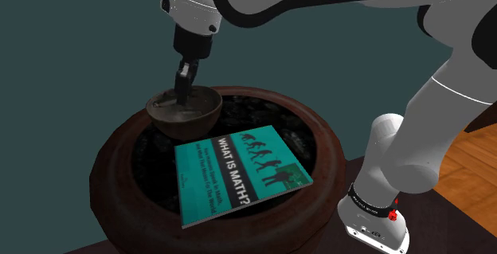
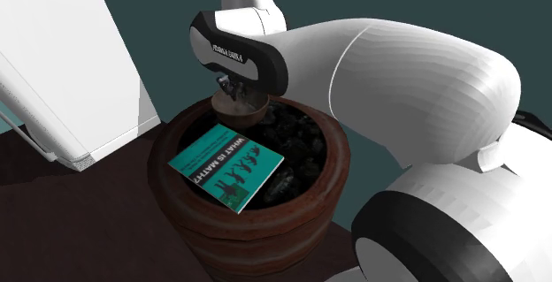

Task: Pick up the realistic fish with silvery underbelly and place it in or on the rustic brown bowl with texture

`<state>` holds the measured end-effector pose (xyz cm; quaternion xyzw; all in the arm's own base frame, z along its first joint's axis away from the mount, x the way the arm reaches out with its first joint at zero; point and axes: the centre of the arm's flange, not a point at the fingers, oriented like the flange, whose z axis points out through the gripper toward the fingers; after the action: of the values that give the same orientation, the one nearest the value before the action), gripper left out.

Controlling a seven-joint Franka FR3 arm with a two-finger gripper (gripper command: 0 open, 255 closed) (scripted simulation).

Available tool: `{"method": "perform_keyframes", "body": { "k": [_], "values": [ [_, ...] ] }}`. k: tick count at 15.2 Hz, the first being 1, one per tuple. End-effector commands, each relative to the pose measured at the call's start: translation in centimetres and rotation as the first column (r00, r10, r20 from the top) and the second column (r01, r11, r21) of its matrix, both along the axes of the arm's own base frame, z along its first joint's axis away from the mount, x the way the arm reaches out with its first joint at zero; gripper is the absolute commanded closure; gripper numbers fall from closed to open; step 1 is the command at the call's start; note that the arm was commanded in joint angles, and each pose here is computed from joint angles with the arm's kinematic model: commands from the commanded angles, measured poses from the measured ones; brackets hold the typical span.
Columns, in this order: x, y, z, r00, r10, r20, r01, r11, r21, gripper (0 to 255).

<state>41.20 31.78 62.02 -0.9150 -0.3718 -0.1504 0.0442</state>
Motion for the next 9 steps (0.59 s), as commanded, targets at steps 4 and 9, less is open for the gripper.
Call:
{"method": "perform_keyframes", "body": {
  "k": [4, 9],
  "values": [
    [0.0, 0.0, 0.0, 1.000, 0.000, 0.000, 0.000, 1.000, 0.000, 0],
    [-1.2, -1.0, 4.8, 1.000, 0.000, 0.000, 0.000, 1.000, 0.000, 0]
  ]
}}
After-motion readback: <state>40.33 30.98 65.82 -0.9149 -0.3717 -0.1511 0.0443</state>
